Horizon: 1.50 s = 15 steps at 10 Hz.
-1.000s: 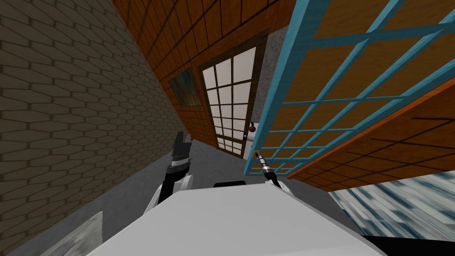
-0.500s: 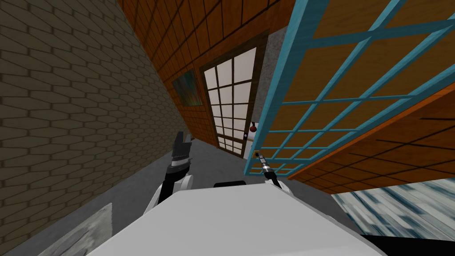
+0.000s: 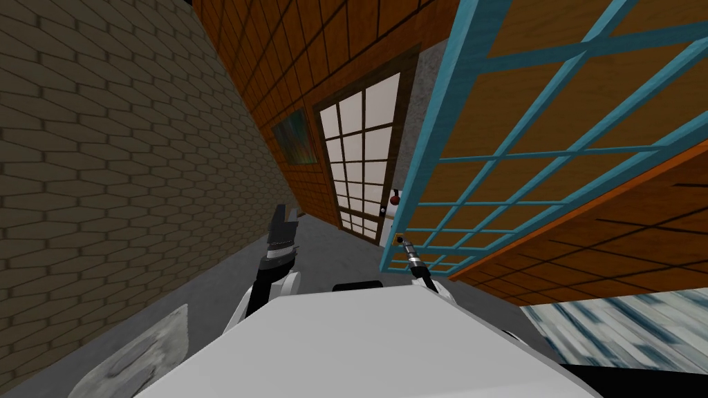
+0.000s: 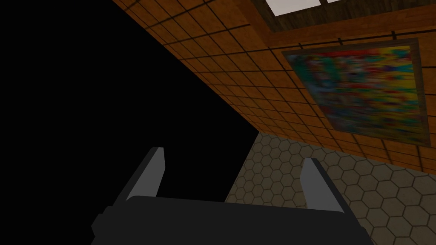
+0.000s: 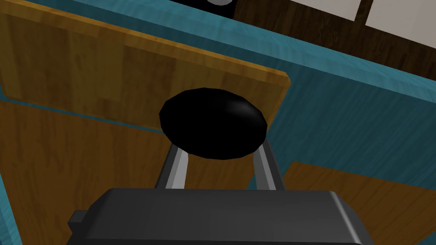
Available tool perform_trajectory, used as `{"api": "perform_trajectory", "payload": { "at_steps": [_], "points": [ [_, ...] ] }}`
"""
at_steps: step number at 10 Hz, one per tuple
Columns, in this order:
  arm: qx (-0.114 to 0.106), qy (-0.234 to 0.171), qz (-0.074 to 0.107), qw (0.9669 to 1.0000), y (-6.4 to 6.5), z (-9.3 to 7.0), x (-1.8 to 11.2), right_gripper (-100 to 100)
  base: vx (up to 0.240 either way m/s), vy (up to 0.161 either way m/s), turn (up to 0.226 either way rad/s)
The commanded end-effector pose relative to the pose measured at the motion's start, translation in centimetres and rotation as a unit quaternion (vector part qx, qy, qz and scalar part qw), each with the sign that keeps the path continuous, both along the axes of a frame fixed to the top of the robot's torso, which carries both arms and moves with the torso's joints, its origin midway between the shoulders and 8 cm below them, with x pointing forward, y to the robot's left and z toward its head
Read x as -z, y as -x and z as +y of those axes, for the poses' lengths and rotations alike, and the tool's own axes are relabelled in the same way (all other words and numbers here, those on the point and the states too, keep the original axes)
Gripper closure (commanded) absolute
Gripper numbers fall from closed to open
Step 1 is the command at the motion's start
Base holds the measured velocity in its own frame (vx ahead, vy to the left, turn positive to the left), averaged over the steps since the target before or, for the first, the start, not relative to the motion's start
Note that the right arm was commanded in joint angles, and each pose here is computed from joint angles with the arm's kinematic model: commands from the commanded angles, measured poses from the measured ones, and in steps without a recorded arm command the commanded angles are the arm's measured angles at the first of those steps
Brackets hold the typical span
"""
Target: Pull the door open
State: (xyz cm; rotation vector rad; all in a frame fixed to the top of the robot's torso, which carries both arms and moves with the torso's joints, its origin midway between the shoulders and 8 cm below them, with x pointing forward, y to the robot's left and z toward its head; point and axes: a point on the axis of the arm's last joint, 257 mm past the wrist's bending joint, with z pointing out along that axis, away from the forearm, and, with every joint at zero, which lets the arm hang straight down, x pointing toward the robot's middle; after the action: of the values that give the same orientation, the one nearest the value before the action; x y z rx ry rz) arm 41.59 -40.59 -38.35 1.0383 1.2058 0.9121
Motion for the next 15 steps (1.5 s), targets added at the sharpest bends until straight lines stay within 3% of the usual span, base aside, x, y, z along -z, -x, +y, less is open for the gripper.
{"api": "perform_trajectory", "payload": {
  "at_steps": [1,5,6,7,8,11,13,14,15],
  "points": [
    [-0.008,-0.026,-0.005,0.9996,-0.23,1.25,0.16,100,-0.037,-0.022,0.05],
    [-0.005,-0.077,-0.012,0.997,-0.38,1.12,0.13,100,-0.033,-0.013,0.042],
    [-0.004,-0.101,-0.016,0.9947,-0.46,1.06,0.12,100,-0.028,-0.021,0.044],
    [-0.004,-0.102,-0.016,0.9947,-0.46,1.06,0.12,100,-0.029,-0.016,0.043],
    [-0.003,-0.125,-0.02,0.9919,-0.53,0.99,0.11,100,-0.032,-0.018,0.064],
    [-0.003,-0.127,-0.02,0.9917,-0.53,0.99,0.11,100,-0.012,-0.005,0.007],
    [0.0,-0.169,-0.026,0.9853,-0.67,0.85,0.11,100,-0.038,-0.021,0.083],
    [-0.001,-0.176,-0.027,0.9839,-0.67,0.85,0.11,100,-0.044,-0.017,0.044],
    [0.001,-0.198,-0.031,0.9796,-0.74,0.78,0.12,100,-0.036,-0.014,0.055]
  ]
}}
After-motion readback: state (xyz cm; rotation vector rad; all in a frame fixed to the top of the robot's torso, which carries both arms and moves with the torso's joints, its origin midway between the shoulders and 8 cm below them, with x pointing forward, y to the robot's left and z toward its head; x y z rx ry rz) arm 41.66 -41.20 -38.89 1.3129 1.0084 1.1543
